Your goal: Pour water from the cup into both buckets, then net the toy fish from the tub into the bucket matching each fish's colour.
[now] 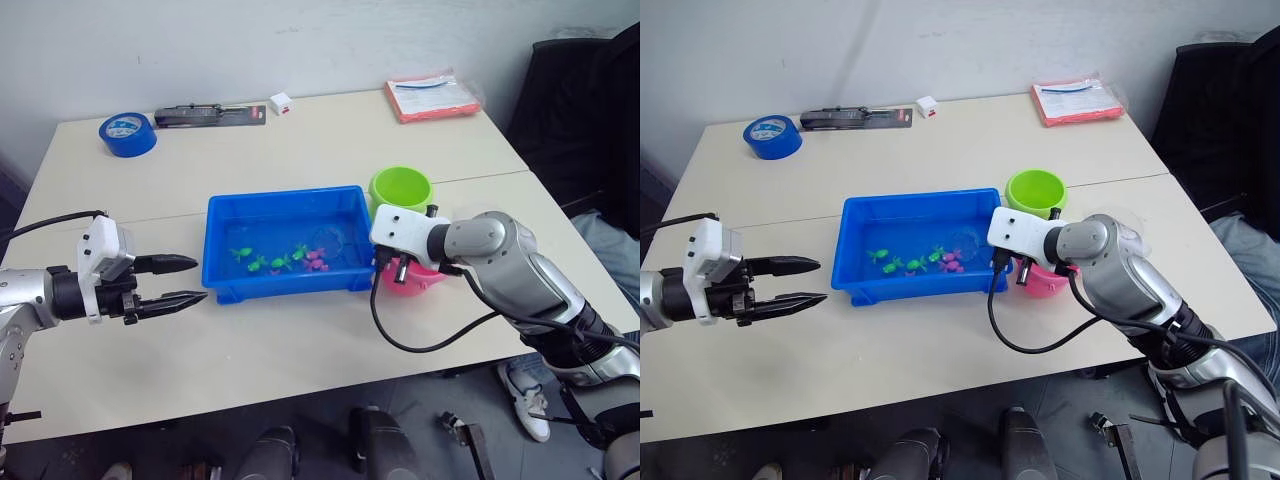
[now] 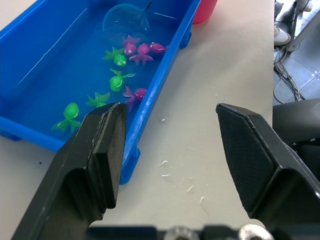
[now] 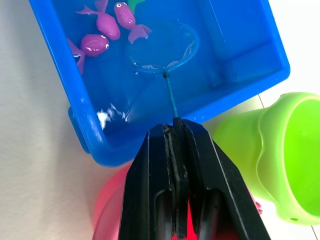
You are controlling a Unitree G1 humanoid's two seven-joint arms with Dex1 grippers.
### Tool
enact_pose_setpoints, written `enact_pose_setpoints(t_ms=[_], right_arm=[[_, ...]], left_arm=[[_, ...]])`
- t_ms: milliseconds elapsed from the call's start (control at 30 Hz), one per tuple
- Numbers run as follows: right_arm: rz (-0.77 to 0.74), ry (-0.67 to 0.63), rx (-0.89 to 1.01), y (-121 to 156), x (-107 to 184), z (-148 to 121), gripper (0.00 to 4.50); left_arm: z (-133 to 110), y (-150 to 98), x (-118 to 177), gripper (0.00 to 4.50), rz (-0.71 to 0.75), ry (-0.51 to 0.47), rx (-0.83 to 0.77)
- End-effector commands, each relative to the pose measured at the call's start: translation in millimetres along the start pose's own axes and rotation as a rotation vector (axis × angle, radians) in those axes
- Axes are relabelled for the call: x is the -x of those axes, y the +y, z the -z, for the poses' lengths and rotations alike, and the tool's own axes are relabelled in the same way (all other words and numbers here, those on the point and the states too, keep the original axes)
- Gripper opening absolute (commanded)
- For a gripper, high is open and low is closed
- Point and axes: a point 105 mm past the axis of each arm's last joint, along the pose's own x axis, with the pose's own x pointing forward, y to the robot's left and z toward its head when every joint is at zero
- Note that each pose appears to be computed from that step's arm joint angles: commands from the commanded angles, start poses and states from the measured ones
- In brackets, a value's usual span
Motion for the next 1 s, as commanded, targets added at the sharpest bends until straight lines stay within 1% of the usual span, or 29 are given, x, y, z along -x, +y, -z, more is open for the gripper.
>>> enact_pose_setpoints(t_ms=[33, 367, 667, 733, 833, 1000], right_arm=[[0.007, -0.039, -0.005, -1, 3, -10, 0.78], [-0.002, -0.042, -0.058, 0, 2, -11, 0.78], [-0.018, -0.023, -0.085, 7, -6, -5, 0.78], [0.014, -0.007, -0.072, 1, -6, -3, 0.78], [0.068, 0.044, -0.041, -12, -2, 8, 0.78], [0.124, 0.042, -0.015, -27, 8, 6, 0.78]], left_arm=[[-10, -2, 4, 3.10, -0.011, -0.026, -0.035], [-9, -2, 1, 3.10, -0.018, -0.030, -0.036], [-8, -3, 1, 3.10, -0.023, -0.031, -0.035], [-7, -4, 0, 3.10, -0.023, -0.031, -0.034], [-7, -5, -1, 3.10, -0.022, -0.031, -0.035], [-5, -4, -5, 3.10, -0.016, -0.035, -0.036]])
